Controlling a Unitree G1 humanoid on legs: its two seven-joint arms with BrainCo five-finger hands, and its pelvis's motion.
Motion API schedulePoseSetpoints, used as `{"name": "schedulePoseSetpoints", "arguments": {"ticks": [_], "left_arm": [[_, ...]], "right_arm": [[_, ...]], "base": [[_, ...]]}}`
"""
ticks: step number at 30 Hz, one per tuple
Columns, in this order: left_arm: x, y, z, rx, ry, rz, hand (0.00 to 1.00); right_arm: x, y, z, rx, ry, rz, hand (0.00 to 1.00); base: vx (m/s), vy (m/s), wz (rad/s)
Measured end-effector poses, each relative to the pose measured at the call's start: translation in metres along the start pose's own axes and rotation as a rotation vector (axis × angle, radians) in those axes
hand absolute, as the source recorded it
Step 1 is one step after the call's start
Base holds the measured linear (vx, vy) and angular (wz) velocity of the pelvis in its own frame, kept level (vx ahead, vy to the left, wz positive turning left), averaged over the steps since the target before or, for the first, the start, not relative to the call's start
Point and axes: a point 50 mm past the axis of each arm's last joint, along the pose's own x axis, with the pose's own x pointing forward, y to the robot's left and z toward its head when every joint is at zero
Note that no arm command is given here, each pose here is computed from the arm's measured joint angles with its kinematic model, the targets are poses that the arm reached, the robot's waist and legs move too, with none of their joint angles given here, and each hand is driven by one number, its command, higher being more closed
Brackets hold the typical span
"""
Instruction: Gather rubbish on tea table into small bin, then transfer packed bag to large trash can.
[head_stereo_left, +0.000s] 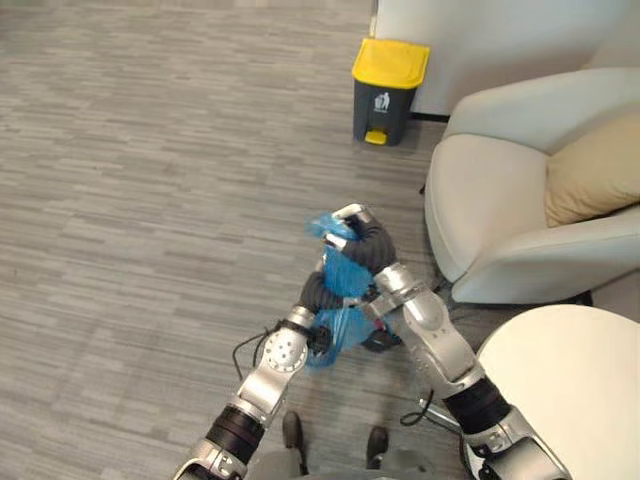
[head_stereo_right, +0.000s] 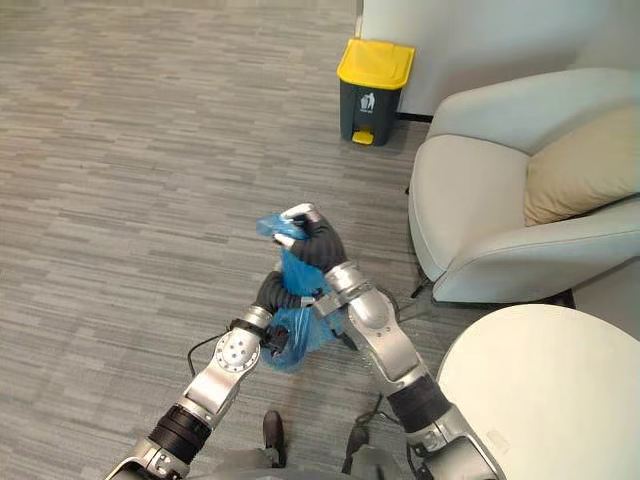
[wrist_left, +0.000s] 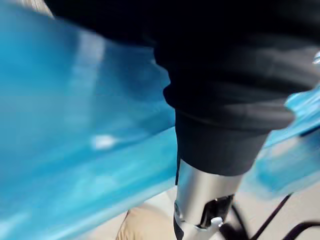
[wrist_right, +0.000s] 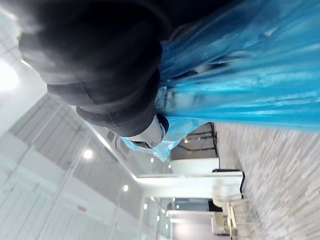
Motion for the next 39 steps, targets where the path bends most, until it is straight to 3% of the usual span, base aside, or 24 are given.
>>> {"name": "schedulePoseSetpoints", "arguments": {"ticks": [3,4,13,14,20,25,29,39], "left_arm": [[0.000,-0.005,-0.005,0.010,0.022,-0.017,0.00],[-0.001,-0.005,-0.009,0.020,0.038,-0.022,1.00],[-0.014,-0.004,-0.044,0.111,0.171,-0.055,1.00],[-0.014,-0.004,-0.044,0.111,0.170,-0.053,1.00],[-0.012,-0.001,-0.043,0.046,0.173,0.001,1.00],[-0.015,0.011,-0.030,-0.054,0.127,0.095,1.00],[-0.036,0.035,-0.039,-0.103,0.164,0.247,1.00],[-0.098,0.090,-0.072,-0.118,0.322,0.552,1.00]], "right_arm": [[0.003,0.007,-0.002,-0.001,0.019,0.035,1.00],[0.006,0.008,-0.002,-0.015,0.032,0.054,1.00],[0.013,0.024,-0.009,-0.019,0.079,0.162,1.00],[0.014,0.025,-0.008,-0.019,0.078,0.171,0.00],[0.014,0.034,-0.008,-0.022,0.069,0.227,0.00],[0.002,0.036,-0.006,-0.181,0.023,0.237,0.00],[-0.044,0.017,-0.033,-0.369,0.170,0.186,0.00],[-0.157,-0.044,-0.050,-0.595,0.526,-0.023,0.00]], "base": [[-0.07,0.054,-0.16],[-0.06,0.035,-0.17],[-0.05,-0.002,-0.10],[0.00,-0.017,-0.05],[0.02,-0.005,-0.02],[0.01,0.008,0.03],[-0.02,0.021,0.12],[-0.02,0.020,0.08]]}}
